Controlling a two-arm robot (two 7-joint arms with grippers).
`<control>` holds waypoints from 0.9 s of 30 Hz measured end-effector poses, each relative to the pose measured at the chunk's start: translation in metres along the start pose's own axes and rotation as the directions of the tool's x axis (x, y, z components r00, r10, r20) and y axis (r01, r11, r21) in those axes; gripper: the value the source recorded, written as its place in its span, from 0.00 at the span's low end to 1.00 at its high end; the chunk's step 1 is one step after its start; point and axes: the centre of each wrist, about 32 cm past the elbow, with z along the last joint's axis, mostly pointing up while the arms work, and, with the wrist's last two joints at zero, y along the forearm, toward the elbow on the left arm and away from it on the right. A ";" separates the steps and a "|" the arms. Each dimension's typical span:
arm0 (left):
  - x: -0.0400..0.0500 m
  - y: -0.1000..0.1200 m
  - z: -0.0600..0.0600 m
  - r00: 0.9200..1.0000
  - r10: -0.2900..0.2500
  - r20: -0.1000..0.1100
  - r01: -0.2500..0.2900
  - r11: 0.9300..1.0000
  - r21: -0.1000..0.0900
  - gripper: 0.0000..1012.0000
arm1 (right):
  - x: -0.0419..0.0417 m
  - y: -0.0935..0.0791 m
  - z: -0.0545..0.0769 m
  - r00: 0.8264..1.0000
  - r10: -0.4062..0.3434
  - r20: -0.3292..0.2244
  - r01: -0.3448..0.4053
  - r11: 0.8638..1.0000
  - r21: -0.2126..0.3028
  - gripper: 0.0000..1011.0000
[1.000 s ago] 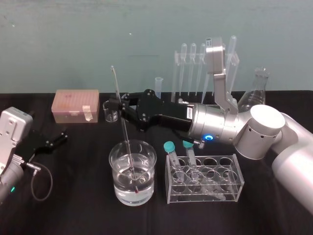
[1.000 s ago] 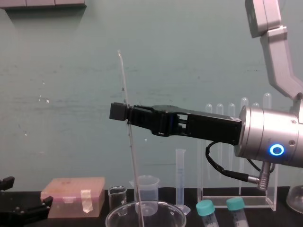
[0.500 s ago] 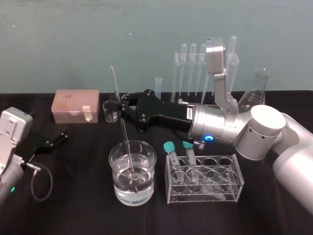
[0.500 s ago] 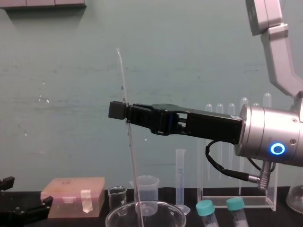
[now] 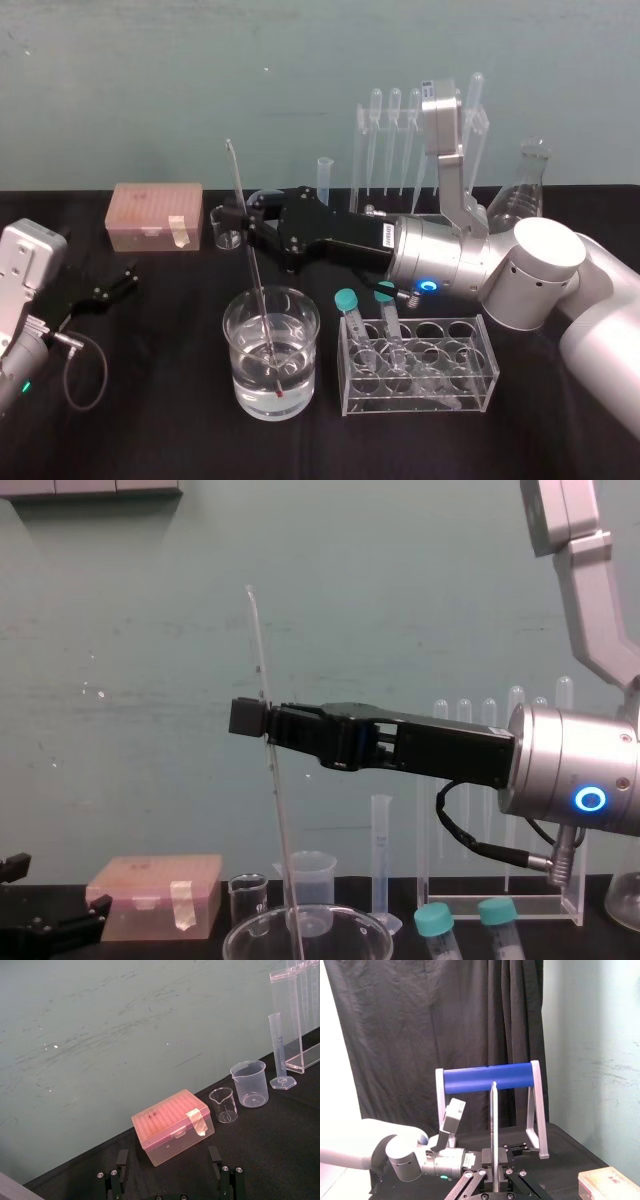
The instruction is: Hold the thermometer with one hand and immerse one end into the beaker, then reinsert it into the test tube rack.
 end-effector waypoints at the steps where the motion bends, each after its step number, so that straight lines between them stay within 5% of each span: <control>1: 0.0000 0.000 0.000 1.000 0.000 0.000 0.000 1.000 0.000 1.00 | -0.0002 0.000 0.000 1.000 0.000 0.000 0.000 1.000 0.000 0.06; 27: 0.0000 0.000 0.000 1.000 0.000 0.000 0.000 1.000 0.000 1.00 | -0.0001 0.000 -0.001 1.000 0.001 -0.003 -0.001 1.000 0.001 0.06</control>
